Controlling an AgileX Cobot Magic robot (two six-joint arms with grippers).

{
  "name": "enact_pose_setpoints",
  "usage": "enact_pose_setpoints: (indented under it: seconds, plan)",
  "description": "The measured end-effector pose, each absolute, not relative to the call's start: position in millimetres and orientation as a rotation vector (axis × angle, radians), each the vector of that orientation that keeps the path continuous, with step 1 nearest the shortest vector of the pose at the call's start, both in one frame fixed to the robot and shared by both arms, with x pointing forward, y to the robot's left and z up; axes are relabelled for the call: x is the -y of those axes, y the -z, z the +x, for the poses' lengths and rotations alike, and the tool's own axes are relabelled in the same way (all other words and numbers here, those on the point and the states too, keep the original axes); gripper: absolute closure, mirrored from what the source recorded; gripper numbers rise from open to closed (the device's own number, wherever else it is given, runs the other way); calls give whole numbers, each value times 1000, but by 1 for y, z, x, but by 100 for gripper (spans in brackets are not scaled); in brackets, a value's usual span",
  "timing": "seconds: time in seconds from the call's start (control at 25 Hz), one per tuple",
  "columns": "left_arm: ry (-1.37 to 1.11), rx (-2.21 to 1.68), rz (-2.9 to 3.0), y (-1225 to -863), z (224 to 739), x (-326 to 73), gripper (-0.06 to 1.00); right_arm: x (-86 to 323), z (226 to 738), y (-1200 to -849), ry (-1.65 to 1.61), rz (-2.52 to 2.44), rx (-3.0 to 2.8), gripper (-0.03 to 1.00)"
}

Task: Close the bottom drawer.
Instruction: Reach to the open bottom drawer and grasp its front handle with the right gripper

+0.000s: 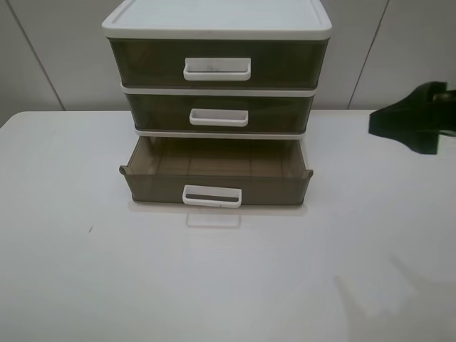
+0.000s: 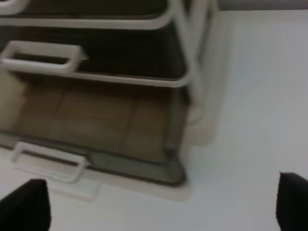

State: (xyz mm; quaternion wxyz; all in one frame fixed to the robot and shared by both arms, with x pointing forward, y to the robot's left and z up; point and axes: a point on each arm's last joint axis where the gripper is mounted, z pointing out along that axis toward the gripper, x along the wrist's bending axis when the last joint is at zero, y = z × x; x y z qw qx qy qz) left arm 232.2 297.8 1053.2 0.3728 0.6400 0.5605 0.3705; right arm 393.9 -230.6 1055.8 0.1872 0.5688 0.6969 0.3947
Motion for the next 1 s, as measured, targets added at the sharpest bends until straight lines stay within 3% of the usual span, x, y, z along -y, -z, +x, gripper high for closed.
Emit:
enact_pose_setpoints:
  seconds: [0.16,0.4,0.52,0.68,0.72,0.84,1.0]
  plan:
    - [-949,-1436,1640,-1053,232,-298,23,187,412,-1033,-1164,1524,-2106,15]
    - [-949,-1436,1640,-1053,232,-298,23,116,426,-969,-1179,1482,-2276,17]
    - [-949,-1436,1640,-1053,232,-298,23,95,420,-955,-1225,1467,-2295,34]
    - [-949,-1436,1640,-1053,232,-298,23,80,420,-941,-1274,1438,-2273,79]
    - [-949,-1436,1640,-1053,232,-298,23,78,421,-938,-1281,1440,-2262,85]
    - [-949,-1436,1640,-1053,232,-298,23,74,428,-930,-1332,1422,-2200,93]
    - [-949,-1436,1640,-1053,232,-298,23,69,437,-917,-1380,1422,-2109,94]
